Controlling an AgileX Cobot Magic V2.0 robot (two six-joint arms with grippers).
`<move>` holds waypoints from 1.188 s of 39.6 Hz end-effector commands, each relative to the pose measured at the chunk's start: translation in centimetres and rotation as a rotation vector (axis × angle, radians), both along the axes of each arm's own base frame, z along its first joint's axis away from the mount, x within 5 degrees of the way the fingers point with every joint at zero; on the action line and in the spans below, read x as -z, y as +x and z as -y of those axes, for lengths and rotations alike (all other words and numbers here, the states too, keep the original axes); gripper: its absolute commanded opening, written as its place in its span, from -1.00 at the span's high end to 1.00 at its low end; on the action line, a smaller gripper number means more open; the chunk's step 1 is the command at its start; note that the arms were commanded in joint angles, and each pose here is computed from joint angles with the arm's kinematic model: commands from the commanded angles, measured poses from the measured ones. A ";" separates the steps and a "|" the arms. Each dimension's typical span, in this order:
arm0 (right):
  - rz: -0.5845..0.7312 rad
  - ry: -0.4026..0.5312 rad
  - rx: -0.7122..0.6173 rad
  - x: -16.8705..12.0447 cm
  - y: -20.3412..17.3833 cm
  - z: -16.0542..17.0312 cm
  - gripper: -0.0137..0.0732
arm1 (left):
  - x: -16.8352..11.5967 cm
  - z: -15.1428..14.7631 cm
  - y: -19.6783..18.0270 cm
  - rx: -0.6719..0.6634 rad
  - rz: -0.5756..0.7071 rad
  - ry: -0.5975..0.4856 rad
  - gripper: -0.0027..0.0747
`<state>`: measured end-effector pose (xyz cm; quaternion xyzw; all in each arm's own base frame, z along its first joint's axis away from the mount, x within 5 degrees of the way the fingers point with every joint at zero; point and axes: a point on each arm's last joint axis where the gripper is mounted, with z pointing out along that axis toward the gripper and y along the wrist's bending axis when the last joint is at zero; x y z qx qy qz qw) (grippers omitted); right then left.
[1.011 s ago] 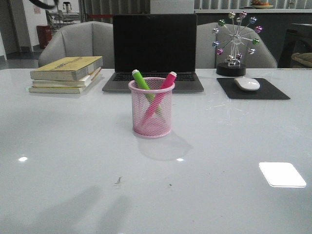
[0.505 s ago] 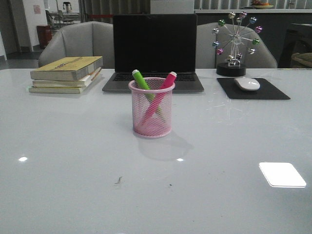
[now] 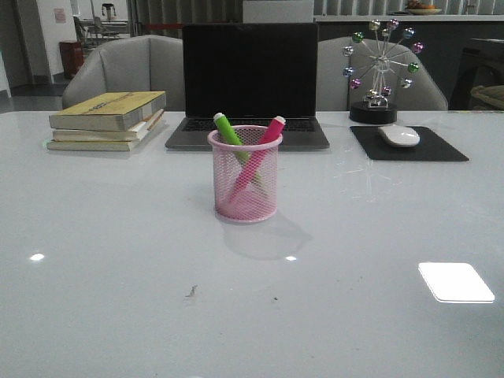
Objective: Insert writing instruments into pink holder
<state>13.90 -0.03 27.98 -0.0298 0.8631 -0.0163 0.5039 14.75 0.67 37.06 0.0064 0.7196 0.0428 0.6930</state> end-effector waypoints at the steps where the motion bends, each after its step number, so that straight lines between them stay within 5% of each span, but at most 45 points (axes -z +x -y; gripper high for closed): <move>1: 0.117 -0.019 0.005 -1.7 0.3 0.2 -0.31 | 0.6 0.2 -1.5 0.013 0.081 -0.004 0.21; 9: 0.097 -0.019 0.005 -1.6 0.3 0.2 -0.31 | 3.1 0.3 -3.0 0.022 0.101 -0.025 0.21; 31: 0.104 -0.019 0.005 -1.6 0.3 0.2 -0.30 | 3.7 1.2 -3.0 0.101 0.100 -0.034 0.21; 34: 0.104 -0.019 0.005 -1.6 0.3 0.2 -0.18 | 3.7 1.2 -3.0 0.101 0.100 -0.034 0.21; 42: 0.103 -0.019 0.005 -1.6 0.3 0.2 0.60 | 3.7 1.2 -3.0 0.101 0.100 -0.034 0.21; 47: 0.104 -0.017 0.005 -1.6 0.3 0.2 0.53 | 3.7 1.2 -3.0 0.101 0.100 -0.034 0.21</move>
